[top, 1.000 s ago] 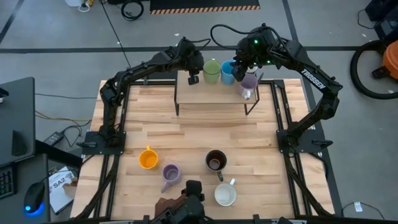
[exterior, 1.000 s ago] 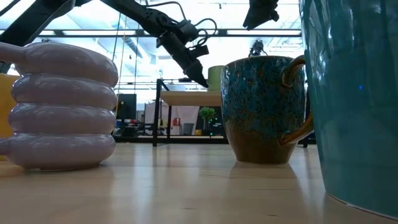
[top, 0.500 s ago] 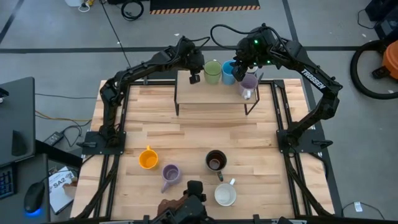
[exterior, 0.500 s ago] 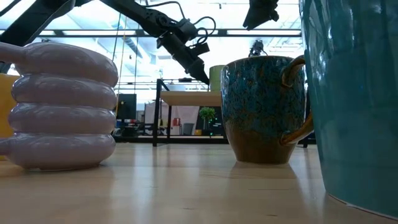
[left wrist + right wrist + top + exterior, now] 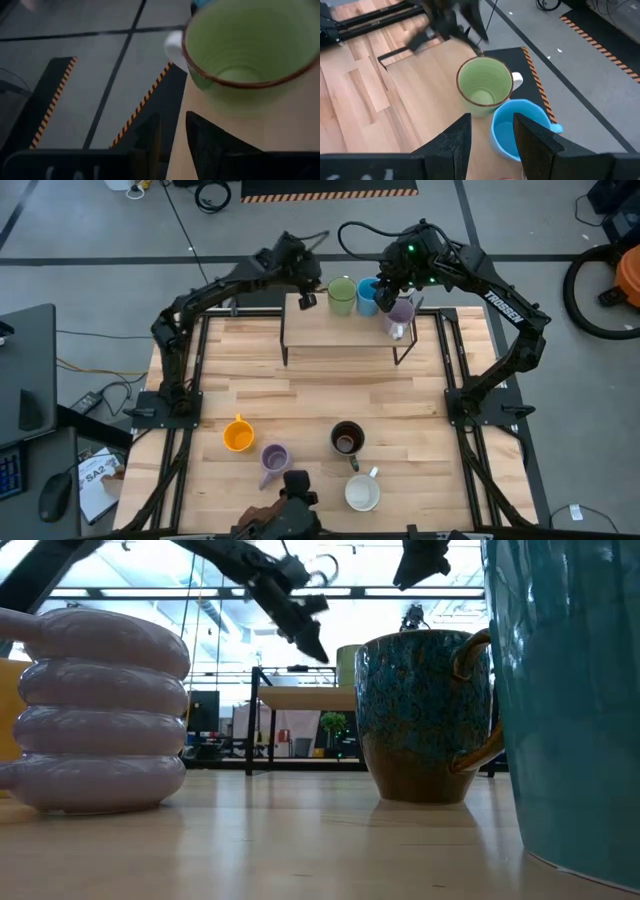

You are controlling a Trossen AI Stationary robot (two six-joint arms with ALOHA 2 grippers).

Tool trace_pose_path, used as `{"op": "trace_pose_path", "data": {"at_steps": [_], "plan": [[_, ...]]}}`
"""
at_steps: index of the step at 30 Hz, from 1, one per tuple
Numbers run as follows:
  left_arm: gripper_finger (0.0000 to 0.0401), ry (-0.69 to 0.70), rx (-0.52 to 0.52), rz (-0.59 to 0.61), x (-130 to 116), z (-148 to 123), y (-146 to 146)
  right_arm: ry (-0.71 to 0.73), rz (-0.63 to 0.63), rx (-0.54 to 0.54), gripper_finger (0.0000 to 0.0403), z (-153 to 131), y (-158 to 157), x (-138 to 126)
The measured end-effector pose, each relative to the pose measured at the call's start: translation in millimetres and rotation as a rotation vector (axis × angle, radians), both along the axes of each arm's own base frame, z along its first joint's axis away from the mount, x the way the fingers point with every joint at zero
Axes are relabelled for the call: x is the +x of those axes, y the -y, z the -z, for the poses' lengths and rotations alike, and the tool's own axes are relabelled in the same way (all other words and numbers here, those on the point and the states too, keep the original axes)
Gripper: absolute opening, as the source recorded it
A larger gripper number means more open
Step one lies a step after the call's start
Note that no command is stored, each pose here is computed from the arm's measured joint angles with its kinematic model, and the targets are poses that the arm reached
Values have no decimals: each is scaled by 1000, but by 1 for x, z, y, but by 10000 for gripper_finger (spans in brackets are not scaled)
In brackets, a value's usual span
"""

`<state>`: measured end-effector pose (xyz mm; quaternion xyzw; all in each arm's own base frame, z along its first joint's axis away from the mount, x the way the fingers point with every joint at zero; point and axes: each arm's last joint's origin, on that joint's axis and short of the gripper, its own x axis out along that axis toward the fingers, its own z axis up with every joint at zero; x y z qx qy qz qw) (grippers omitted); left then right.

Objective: Place coffee mugs
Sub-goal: Put the yellow mug on the shelf

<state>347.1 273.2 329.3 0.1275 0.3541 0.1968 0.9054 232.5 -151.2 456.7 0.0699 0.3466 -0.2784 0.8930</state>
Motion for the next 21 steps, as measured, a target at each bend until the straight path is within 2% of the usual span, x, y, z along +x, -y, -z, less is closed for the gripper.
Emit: {"op": "trace_pose_path", "data": {"at_steps": [2, 5, 9, 11, 14, 18, 21], "plan": [[93, 27, -19, 11, -9, -16, 8, -14, -2, 6, 151, 1, -1, -1], [86, 77, -143, 75, -22, -36, 29, -24, -6, 8, 151, 2, -1, -1], [82, 100, -474, 144, -39, -51, 64, -32, -20, -6, 151, 2, -1, -1], [82, 46, -633, 173, -47, -52, 83, -32, -23, -10, 151, 1, -1, -1], [82, -91, -793, 195, -59, -51, 113, -31, -23, -11, 151, 1, -1, -1], [82, -289, -882, 253, -64, -48, 153, -32, -25, -10, 151, 1, -1, -1], [82, -337, -868, 336, -60, -53, 184, -30, -26, -9, 151, 1, -2, 0]]}}
